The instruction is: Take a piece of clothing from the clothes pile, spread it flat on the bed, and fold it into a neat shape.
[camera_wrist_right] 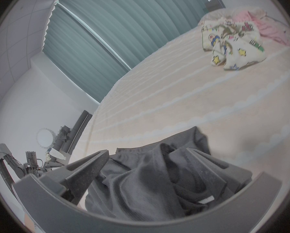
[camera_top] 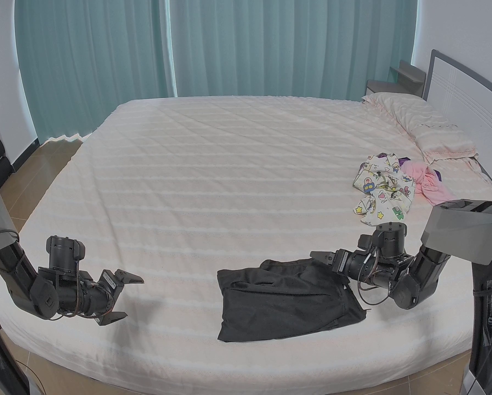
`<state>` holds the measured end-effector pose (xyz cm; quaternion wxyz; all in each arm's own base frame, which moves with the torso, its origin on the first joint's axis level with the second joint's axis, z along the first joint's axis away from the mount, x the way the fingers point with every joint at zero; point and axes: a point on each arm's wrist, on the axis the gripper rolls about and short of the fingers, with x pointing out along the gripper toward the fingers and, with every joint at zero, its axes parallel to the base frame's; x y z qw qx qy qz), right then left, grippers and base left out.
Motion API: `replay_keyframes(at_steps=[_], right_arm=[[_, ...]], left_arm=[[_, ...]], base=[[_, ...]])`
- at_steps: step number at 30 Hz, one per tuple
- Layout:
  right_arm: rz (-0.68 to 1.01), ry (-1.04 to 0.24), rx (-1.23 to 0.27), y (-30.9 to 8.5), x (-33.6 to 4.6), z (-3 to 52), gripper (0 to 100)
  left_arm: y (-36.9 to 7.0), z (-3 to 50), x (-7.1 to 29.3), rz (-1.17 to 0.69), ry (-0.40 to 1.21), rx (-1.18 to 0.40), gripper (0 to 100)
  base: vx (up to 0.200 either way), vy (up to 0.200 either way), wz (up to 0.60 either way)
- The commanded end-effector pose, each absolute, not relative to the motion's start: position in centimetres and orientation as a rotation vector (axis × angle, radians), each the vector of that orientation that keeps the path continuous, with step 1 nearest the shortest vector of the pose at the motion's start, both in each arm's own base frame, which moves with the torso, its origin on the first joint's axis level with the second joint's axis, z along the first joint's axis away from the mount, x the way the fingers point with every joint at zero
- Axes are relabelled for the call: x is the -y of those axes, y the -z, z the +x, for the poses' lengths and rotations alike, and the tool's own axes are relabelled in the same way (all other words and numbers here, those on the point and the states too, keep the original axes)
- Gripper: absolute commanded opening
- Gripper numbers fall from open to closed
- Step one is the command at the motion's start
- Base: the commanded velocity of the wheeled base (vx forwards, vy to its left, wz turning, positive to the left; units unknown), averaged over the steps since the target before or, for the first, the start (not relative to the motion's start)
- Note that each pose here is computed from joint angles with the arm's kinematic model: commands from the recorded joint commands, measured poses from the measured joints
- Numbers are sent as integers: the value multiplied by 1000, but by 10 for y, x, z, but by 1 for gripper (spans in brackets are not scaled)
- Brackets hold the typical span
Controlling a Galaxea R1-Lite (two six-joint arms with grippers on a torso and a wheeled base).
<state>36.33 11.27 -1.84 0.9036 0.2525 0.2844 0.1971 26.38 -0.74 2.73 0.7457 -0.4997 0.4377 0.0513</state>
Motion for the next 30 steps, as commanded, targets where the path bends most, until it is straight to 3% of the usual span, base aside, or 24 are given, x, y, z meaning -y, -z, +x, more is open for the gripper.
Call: replay_keyframes(at_steps=[1, 7, 8, 30], right_arm=[[546, -436, -614, 31, -124, 376, 100], [557, -482, -641, 36, -124, 377, 100], [558, -486, -645, 38, -123, 377, 0], [717, -368, -585, 25, -84, 388, 0]], left_arm=[[-27, 264, 7, -1095, -113, -959, 100], [-26, 264, 8, -1093, -114, -960, 100], [-26, 264, 8, -1093, -114, -960, 100], [-26, 264, 8, -1082, -109, -961, 100]], base=[[0, 0, 0], [0, 0, 0], [0, 0, 0], [0, 0, 0]])
